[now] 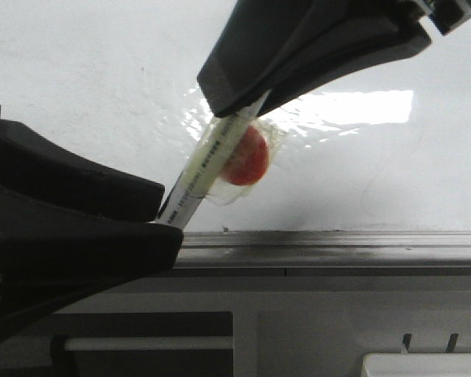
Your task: Write number 9 on whiteboard
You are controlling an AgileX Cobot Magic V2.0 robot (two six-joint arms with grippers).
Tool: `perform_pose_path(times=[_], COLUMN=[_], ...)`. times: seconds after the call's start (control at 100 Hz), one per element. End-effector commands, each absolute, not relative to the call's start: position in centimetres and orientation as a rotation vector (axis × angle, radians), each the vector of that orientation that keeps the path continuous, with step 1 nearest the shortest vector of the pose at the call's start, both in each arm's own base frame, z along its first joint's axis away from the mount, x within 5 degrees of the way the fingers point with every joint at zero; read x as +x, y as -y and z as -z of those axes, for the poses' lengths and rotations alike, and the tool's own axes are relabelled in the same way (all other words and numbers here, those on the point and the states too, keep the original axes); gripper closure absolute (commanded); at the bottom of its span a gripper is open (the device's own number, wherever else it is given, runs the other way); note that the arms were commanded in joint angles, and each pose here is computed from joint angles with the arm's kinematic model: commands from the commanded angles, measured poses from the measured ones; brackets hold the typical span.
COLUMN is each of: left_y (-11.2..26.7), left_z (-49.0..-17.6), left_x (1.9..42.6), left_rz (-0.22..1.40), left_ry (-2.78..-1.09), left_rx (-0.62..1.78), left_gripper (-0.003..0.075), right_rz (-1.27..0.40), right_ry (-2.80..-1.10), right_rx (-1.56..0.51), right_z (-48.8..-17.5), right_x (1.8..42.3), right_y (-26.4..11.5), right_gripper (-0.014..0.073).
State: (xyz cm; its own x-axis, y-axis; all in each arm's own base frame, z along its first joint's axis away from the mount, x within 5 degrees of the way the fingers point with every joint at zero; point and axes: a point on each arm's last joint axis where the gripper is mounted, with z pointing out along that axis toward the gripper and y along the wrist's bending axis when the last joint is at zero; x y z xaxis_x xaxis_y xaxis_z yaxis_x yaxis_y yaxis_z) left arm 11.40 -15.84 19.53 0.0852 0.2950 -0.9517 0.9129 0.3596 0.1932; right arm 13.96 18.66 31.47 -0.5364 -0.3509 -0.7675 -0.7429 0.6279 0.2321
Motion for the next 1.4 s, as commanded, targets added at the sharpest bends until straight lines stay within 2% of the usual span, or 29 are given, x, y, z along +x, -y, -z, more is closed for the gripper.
perform_pose_path(times=[0.0, 0.22, 0.35, 0.48, 0.6, 0.81, 1.08, 1.39], left_y=[16.0, 13.7, 11.9, 10.4, 9.9, 9.8, 9.8, 9.8], left_z=[-21.6, -24.2, -25.7, -27.4, -28.4, -28.7, -28.8, -28.8], left_x=[11.7, 11.6, 10.8, 10.2, 9.8, 9.9, 9.9, 9.9], left_rz=[0.718, 0.663, 0.609, 0.607, 0.613, 0.636, 0.646, 0.646], left_ry=[-1.373, -1.391, -1.411, -1.457, -1.432, -1.44, -1.447, -1.447], left_rx=[1.035, 0.839, 0.776, 0.67, 0.642, 0.603, 0.586, 0.586], left_gripper=[0.037, 0.0367, 0.0367, 0.0373, 0.0373, 0.0373, 0.0373, 0.0373], right_rz=[-0.727, -0.716, -0.704, -0.688, -0.68, -0.646, -0.591, -0.598], right_ry=[-2.033, -1.905, -1.892, -1.893, -1.87, -1.851, -1.905, -1.922], right_rx=[-0.822, -0.754, -0.668, -0.603, -0.572, -0.502, -0.446, -0.472], right_z=[-33.4, -35.6, -36.3, -36.8, -37.9, -39.8, -39.5, -39.2], right_x=[14.3, 14.0, 14.4, 15.1, 15.8, 17.5, 20.4, 23.8], right_y=[-18.5, -16.8, -15.4, -14.7, -14.6, -14.1, -14.1, -17.2], right_gripper=[0.0671, 0.066, 0.066, 0.066, 0.066, 0.066, 0.0659, 0.0662])
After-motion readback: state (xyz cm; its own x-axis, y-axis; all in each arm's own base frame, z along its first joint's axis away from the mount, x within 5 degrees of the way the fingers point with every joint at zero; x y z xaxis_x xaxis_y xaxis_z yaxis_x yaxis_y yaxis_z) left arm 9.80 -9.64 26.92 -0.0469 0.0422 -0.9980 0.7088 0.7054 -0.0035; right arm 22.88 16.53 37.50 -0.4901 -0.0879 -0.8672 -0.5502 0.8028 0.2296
